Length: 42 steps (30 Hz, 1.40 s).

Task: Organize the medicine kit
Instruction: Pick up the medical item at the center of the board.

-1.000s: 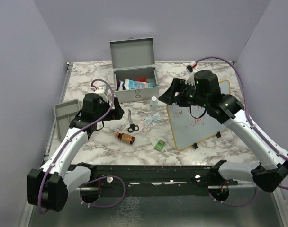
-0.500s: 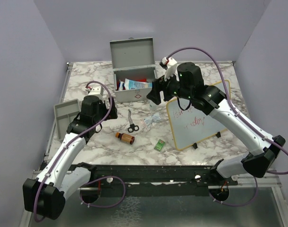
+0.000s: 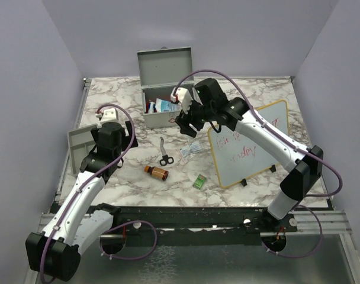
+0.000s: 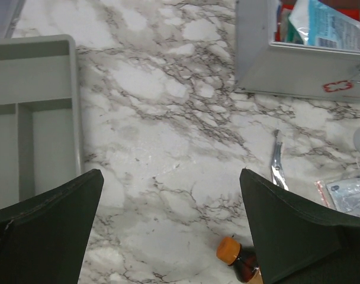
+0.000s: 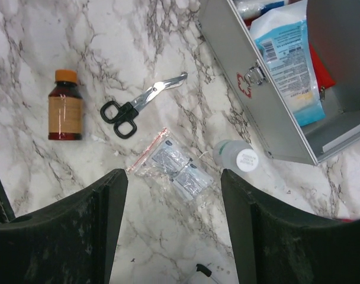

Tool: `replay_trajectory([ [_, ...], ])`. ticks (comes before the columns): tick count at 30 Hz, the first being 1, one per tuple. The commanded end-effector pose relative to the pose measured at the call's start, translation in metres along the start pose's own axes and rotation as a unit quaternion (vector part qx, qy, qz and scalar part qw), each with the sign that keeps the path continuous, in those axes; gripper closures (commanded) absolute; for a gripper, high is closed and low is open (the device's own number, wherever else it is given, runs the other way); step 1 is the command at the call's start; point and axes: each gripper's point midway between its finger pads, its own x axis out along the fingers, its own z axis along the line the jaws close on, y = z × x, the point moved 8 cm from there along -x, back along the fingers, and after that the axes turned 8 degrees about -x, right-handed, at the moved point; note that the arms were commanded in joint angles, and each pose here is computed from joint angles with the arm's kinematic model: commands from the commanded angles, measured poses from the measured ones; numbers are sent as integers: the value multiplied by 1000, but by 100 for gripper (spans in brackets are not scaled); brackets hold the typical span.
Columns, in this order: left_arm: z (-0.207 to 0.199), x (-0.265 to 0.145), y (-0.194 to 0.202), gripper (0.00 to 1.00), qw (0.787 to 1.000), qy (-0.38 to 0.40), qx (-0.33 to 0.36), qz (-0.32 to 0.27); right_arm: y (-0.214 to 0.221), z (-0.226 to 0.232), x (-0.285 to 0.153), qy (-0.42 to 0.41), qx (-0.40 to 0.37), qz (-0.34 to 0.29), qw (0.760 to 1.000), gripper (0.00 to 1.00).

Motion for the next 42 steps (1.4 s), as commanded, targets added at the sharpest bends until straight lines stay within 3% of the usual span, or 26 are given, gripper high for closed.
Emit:
replay_trajectory([
  [1, 16, -9, -6, 1, 996, -80, -10, -28, 11, 9, 14, -63, -82, 51, 993, 31],
  [19, 43, -30, -19, 1, 969, -216, -44, -107, 59, 31, 95, -117, -163, 231, 952, 32],
  [26, 46, -40, -21, 1, 965, -220, -54, -133, 80, 38, 109, -131, -182, 271, 936, 34],
  [42, 42, -40, -21, 1, 968, -209, -42, -132, 125, 47, 126, -142, -213, 334, 907, 37],
])
